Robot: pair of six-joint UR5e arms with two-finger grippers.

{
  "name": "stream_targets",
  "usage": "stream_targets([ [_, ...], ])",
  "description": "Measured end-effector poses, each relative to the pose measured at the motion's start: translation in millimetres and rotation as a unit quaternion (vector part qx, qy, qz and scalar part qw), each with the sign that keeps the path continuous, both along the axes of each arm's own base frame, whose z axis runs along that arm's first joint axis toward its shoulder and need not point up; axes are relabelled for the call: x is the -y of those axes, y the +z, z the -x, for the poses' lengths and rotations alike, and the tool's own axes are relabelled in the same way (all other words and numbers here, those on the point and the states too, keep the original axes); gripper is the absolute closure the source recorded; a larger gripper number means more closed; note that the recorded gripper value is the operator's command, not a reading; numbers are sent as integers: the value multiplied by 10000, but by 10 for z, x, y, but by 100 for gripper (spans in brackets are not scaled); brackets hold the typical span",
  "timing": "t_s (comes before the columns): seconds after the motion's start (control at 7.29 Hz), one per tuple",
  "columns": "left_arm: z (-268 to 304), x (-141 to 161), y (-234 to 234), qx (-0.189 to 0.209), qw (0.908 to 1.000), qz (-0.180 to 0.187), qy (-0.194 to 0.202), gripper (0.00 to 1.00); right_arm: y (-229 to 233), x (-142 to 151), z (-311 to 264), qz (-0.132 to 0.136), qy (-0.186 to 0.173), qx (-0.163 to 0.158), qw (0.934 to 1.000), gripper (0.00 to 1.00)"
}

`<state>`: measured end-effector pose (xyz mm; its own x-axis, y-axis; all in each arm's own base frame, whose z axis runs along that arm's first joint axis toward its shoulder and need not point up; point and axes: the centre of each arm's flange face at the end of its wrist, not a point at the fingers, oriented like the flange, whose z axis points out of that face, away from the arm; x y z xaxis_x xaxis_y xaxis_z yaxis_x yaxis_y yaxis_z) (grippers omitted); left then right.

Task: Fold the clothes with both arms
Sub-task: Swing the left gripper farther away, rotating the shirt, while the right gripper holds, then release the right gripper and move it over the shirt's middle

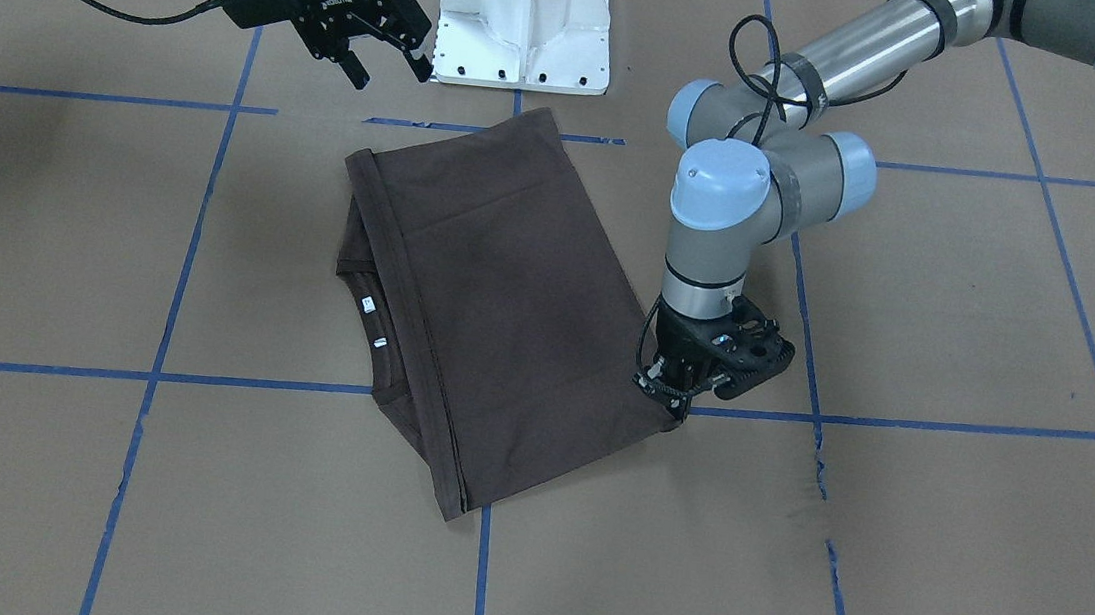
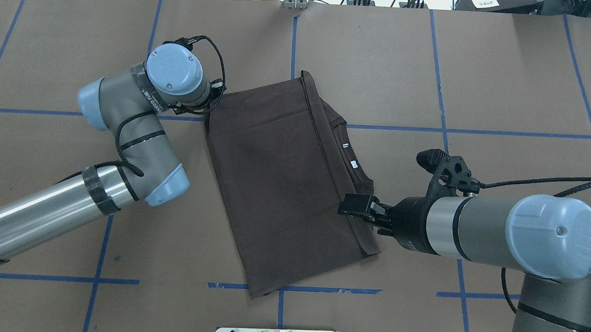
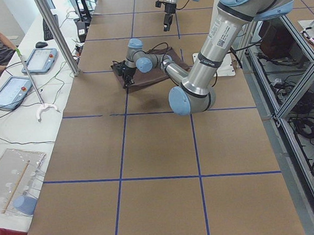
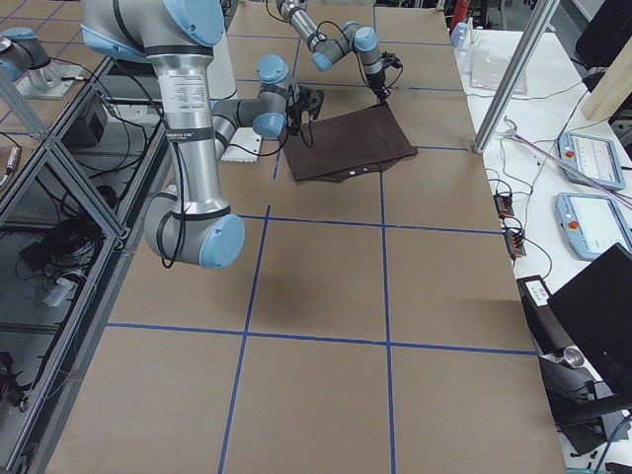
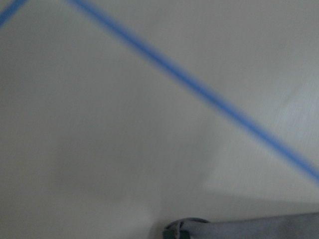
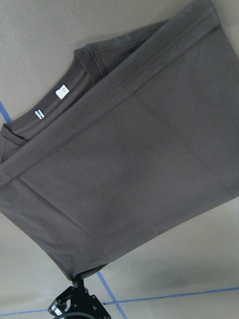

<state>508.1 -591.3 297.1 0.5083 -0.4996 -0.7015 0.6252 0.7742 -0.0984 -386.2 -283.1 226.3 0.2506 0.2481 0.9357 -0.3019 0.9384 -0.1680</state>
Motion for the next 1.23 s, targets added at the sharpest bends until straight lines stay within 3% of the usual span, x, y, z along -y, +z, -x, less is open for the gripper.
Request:
stream_targets([
  [0.27, -267, 533, -189, -178, 9985, -519, -11, 100, -1, 1, 1, -2, 0, 0, 10000, 0],
  [0.55, -390, 754, -232, -196, 9951, -968, -77, 100, -6, 0, 0, 0, 1, 7, 10000, 0],
  [0.69, -408, 792, -205, -156, 9944, -1039, -98, 83, -3, 1, 2, 2, 1, 3, 10000, 0],
  [0.82, -410, 814, -177, -111, 9941, -1071, -134, 1, 2, 6, 3, 1, 5, -3, 10000, 0],
  [1.23, -324, 885, -195, -102, 9934, -1110, -268, 0, 62, 29, 50, 29, 10, -80, 10000, 0],
])
